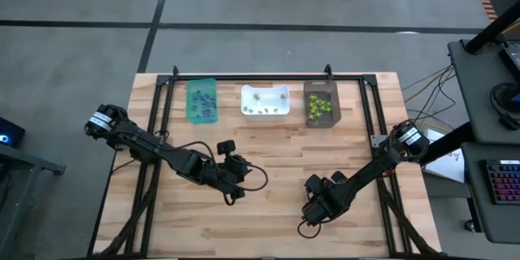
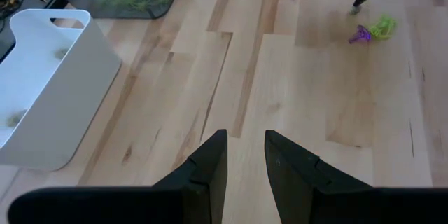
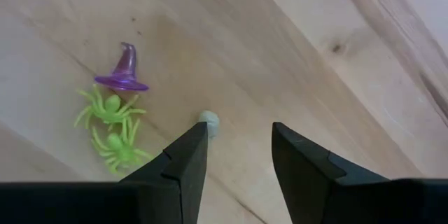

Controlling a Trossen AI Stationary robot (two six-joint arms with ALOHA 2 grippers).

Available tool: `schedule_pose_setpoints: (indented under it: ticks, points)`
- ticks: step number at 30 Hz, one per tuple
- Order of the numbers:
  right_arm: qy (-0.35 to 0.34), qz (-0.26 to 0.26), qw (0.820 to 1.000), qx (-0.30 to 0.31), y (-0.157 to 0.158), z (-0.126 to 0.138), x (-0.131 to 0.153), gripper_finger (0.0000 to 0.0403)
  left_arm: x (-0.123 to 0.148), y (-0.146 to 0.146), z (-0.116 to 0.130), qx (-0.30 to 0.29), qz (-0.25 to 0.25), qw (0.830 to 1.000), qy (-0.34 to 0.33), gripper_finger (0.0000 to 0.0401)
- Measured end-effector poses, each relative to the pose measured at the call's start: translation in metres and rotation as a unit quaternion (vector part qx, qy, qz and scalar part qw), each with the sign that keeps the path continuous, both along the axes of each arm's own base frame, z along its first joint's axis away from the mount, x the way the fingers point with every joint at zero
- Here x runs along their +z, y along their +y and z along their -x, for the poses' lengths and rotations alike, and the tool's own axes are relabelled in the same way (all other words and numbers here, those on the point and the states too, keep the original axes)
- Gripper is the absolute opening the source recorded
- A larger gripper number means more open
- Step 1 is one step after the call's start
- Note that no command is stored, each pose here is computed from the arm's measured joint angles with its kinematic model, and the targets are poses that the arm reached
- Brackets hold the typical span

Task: Sort Halloween decoration
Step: Put the white skull toy into the white bin

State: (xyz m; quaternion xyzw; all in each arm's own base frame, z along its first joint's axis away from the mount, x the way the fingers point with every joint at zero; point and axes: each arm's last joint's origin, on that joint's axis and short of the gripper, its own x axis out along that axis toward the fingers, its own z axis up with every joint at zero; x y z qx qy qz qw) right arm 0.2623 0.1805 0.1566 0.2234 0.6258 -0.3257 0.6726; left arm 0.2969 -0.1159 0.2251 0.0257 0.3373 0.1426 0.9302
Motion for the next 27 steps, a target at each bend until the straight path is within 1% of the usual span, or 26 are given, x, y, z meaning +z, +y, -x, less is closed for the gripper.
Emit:
schedule_pose_setpoints:
  ticks: [14, 19, 27]
  points:
    - [-0.027, -0.019, 0.999, -0.013, -0.001, 0.001, 0.013, 0.0148, 0.0, 0.0, 0.0, 0.0, 0.0, 1.0, 0.0, 0.0079]
    - [-0.033, -0.027, 0.999, -0.005, 0.003, -0.004, 0.003, 0.0148, 0.0, 0.0, 0.0, 0.0, 0.0, 1.0, 0.0, 0.0079]
    - [-0.016, -0.019, 1.0, -0.004, 0.001, -0.001, -0.009, 0.0147, 0.0, 0.0, 0.0, 0.0, 0.0, 1.0, 0.0, 0.0079]
